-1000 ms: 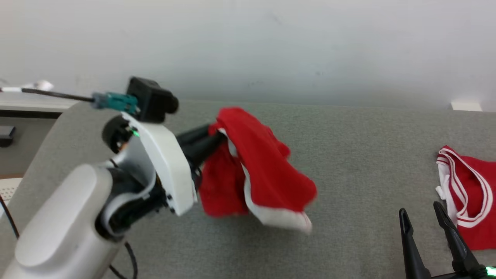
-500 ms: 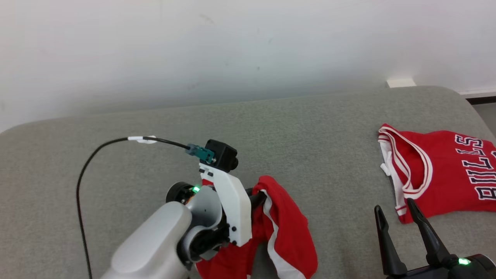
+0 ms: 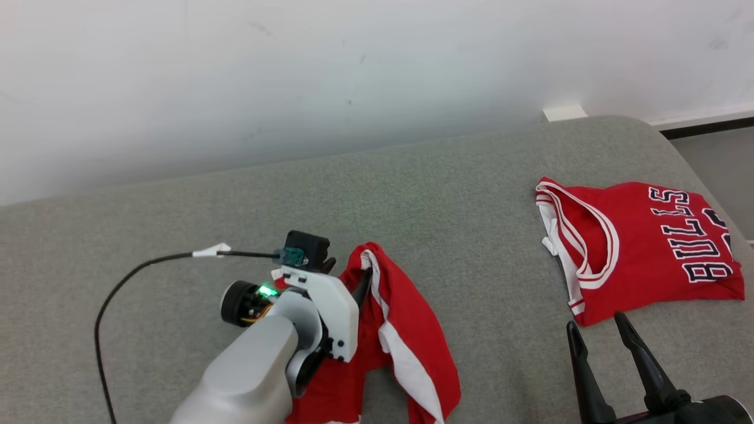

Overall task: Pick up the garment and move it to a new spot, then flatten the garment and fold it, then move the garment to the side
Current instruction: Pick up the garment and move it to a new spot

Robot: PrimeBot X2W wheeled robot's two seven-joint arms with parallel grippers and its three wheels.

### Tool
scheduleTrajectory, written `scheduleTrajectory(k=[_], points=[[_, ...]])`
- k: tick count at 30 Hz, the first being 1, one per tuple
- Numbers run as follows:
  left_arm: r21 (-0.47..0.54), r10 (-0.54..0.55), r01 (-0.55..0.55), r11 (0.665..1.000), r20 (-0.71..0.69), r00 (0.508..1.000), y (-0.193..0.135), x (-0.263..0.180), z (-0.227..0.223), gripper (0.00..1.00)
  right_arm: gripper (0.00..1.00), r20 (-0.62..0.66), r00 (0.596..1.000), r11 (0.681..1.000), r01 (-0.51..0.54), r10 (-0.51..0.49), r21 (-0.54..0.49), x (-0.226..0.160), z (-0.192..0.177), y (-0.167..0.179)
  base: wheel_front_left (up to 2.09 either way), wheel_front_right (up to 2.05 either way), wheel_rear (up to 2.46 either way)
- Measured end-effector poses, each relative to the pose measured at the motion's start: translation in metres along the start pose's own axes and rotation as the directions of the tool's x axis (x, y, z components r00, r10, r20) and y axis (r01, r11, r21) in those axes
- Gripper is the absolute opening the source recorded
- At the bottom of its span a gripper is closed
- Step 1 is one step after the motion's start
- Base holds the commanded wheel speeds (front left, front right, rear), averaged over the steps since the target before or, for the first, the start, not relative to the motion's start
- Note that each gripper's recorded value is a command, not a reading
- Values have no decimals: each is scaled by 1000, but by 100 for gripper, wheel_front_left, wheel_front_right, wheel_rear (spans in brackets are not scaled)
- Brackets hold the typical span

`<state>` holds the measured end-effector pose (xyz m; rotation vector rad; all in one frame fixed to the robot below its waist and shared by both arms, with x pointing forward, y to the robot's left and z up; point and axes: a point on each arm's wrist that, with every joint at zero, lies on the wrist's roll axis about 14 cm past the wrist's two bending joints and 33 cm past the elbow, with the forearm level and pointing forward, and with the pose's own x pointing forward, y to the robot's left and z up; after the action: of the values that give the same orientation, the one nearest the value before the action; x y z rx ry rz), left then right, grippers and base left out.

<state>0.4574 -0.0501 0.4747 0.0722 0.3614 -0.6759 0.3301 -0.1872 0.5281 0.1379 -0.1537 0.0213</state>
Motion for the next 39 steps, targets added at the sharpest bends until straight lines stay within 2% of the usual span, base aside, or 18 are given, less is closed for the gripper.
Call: scheduleTrajectory(k=[9, 18, 30, 36, 39], points=[[-17, 46, -45, 999, 65, 997, 19, -29, -9, 100, 100, 28, 1000, 1000, -8, 8, -2, -2, 8, 1, 0, 0, 0], [-67, 206, -196, 978, 224, 953, 49, -81, -17, 100, 100, 59, 998, 1000, -21, 22, -16, 3, 17, 1, 0, 0, 0], [-180, 481, -446, 877, 299, 824, 71, -175, -50, 100, 100, 37, 997, 997, -70, 70, -17, 5, 10, 14, 0, 0, 0], [-225, 555, -507, 832, 324, 766, 71, -209, -58, 100, 100, -25, 996, 996, -83, 84, 9, -1, -10, 20, 0, 0, 0], [-221, 576, -532, 817, 313, 755, 70, -220, -68, 100, 100, -64, 994, 996, -82, 83, 19, -6, -23, 20, 0, 0, 0]])
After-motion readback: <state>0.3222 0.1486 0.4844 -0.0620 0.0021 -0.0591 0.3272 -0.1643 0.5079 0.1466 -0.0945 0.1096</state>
